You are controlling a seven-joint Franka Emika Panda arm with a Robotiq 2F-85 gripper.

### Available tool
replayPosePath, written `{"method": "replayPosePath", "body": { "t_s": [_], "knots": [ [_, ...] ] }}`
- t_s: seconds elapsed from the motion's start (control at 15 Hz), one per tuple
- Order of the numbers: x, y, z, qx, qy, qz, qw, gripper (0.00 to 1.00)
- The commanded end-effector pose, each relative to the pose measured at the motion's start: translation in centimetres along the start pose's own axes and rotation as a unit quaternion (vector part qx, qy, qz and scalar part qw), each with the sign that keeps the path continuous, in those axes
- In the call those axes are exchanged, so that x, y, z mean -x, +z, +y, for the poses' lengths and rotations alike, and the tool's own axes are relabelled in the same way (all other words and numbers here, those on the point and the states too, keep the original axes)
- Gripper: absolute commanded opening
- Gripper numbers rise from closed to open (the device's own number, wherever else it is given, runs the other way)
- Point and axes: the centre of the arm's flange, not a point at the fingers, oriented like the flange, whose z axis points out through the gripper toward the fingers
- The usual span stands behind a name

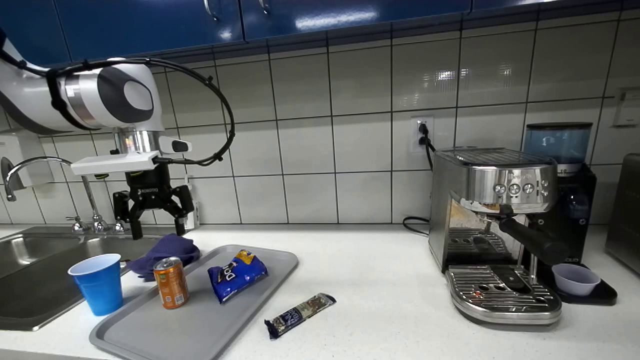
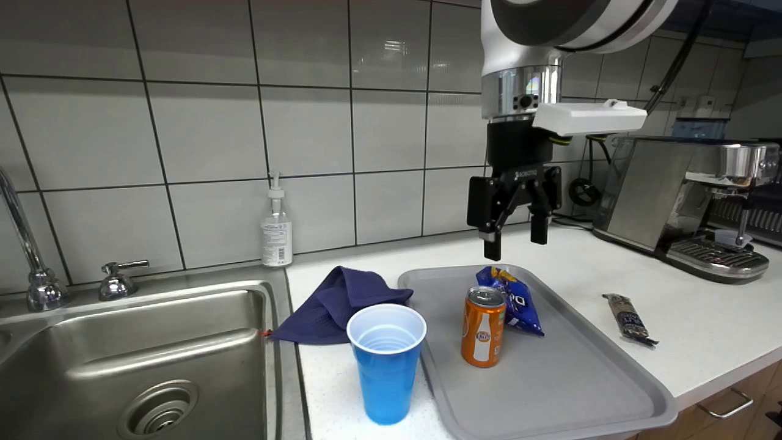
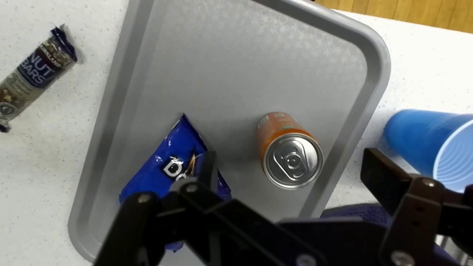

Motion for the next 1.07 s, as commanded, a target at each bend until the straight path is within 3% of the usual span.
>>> {"method": "replayPosePath", "body": {
  "t_s": [0.0,1.0],
  "knots": [
    [-0.8,0.6,-0.4,0.017,0.009,-0.003,0.9998,1.0],
    [-0.8,2.9,-1.6,0.042,0.001,-0.024,0.9988,1.0]
  ]
}}
